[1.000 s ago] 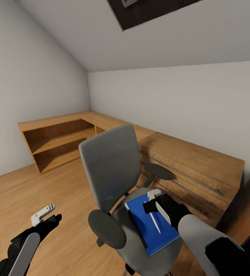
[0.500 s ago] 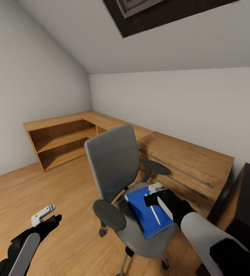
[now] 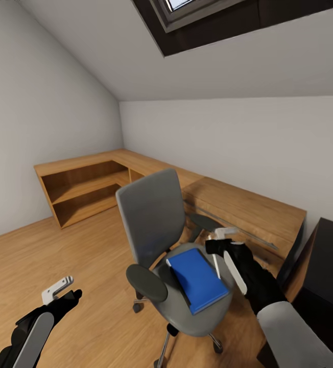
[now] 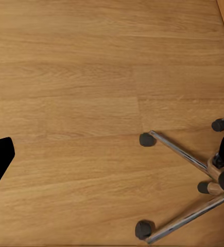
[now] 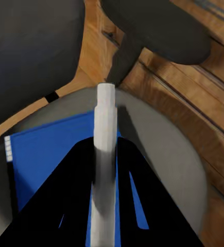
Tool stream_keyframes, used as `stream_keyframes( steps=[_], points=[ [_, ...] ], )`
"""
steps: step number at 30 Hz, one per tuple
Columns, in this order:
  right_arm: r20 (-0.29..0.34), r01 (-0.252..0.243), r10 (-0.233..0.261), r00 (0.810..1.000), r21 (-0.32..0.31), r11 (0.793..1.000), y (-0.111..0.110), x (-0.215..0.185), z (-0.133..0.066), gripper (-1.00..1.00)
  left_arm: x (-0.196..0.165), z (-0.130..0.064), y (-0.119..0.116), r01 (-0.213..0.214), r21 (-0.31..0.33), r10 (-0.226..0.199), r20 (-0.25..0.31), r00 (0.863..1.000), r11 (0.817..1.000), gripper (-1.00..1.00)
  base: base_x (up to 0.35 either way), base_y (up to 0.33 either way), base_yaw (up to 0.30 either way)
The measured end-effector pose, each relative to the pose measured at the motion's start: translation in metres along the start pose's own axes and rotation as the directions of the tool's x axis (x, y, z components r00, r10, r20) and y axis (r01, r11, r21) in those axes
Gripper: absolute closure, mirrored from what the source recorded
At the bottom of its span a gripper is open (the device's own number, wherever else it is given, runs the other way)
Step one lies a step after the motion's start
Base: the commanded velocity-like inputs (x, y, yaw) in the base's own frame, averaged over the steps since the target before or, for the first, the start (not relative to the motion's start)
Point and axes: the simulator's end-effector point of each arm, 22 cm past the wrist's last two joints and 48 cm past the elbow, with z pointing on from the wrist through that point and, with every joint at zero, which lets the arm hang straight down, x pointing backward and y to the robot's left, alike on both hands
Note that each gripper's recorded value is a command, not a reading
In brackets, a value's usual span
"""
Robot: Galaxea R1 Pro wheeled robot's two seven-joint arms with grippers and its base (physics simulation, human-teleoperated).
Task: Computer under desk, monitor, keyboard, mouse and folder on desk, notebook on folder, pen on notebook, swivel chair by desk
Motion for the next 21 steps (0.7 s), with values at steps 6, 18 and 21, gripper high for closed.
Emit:
stream_keyframes(
  steps=[6, 18, 21],
  points=[
    [0.057, -0.056, 0.054, 0.997, 0.031, 0.998, -0.016, -0.021, -0.045, 1.00, -0.007, -0.007, -0.002, 0.000, -0.002, 0.000, -0.001, 1.000, 1.000, -1.00, 0.000, 0.000, 0.000],
    [0.106, -0.168, 0.158, 0.982, 0.089, 0.982, -0.064, -0.052, -0.084, 1.00, -0.026, -0.025, -0.012, -0.002, 0.006, 0.002, 0.013, 1.000, 1.000, -1.00, 0.000, 0.000, 0.000],
    [0.110, -0.172, 0.162, 0.981, 0.090, 0.981, -0.065, -0.058, -0.088, 1.00, -0.036, -0.032, -0.018, -0.002, 0.018, 0.001, 0.029, 1.000, 1.000, -1.00, 0.000, 0.000, 0.000]
  ],
)
